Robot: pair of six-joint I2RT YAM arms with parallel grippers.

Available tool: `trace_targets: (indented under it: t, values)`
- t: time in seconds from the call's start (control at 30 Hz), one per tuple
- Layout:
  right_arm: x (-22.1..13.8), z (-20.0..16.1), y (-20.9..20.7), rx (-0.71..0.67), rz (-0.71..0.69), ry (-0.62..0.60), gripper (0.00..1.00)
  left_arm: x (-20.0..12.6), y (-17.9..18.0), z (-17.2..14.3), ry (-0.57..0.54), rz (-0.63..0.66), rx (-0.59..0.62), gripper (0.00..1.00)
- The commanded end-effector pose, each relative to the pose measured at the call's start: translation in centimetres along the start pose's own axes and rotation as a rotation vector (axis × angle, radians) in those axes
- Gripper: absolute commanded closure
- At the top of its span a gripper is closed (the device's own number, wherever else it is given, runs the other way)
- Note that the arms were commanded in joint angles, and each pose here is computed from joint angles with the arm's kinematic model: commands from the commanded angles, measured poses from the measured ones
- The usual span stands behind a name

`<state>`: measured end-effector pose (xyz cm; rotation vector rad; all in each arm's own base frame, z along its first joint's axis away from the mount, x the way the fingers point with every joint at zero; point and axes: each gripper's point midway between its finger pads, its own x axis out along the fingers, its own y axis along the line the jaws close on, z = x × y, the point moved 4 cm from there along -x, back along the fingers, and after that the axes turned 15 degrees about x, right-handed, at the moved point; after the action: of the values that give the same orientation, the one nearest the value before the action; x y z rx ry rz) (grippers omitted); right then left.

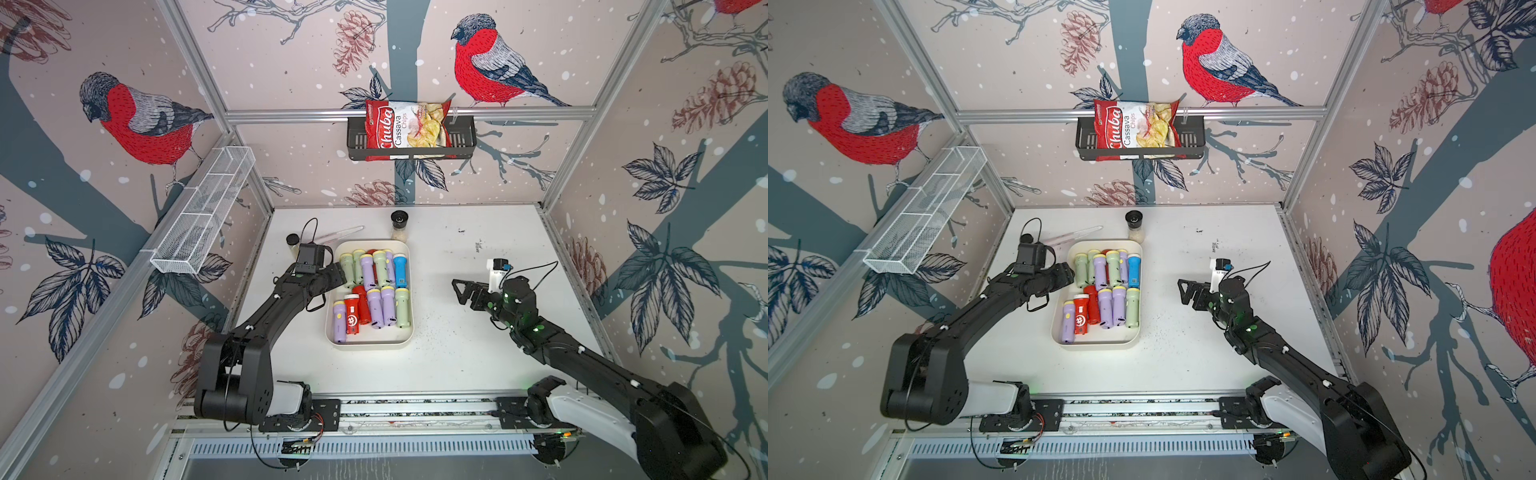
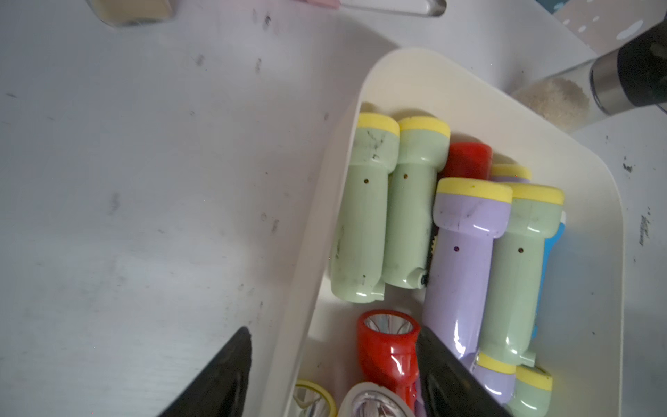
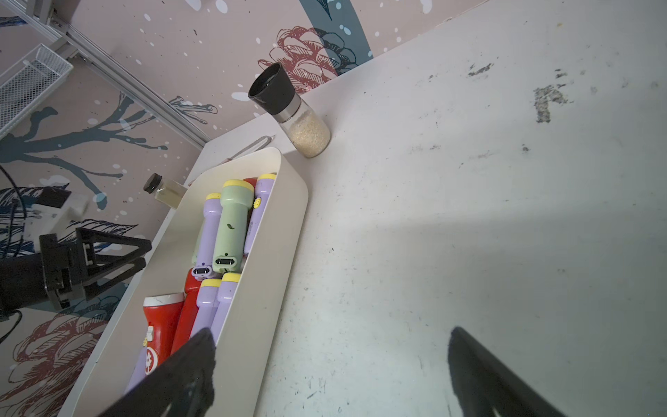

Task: Put the flashlights into the storage boxes
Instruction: Move the storage box to the center of the board.

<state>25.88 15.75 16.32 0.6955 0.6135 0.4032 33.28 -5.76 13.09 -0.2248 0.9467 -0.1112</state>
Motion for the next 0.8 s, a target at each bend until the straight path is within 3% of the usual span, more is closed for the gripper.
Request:
trace_targets:
  t: [0.0, 0.2, 0.37, 0.77]
  values:
    - [0.0, 0.2, 0.4, -0.005, 0.023, -0.005, 0.00, 0.6, -1.2, 0.6, -0.027, -0.099, 0.007, 0.27]
    - [0.1, 0.1, 0.3, -0.003, 0.023, -0.005, 0.00, 1.7, -2.6, 0.0, -0.009, -0.221, 0.028, 0.20]
    - [0.1, 0.0, 0.3, 0.000, 0.026, -0.004, 0.00, 1.6, -3.9, -0.5, -0.019, -0.273, 0.028, 0.21]
    - [0.0, 0.2, 0.2, 0.005, 0.028, -0.012, 0.00, 2.5, -12.5, -3.6, 0.048, -0.411, 0.130, 0.23]
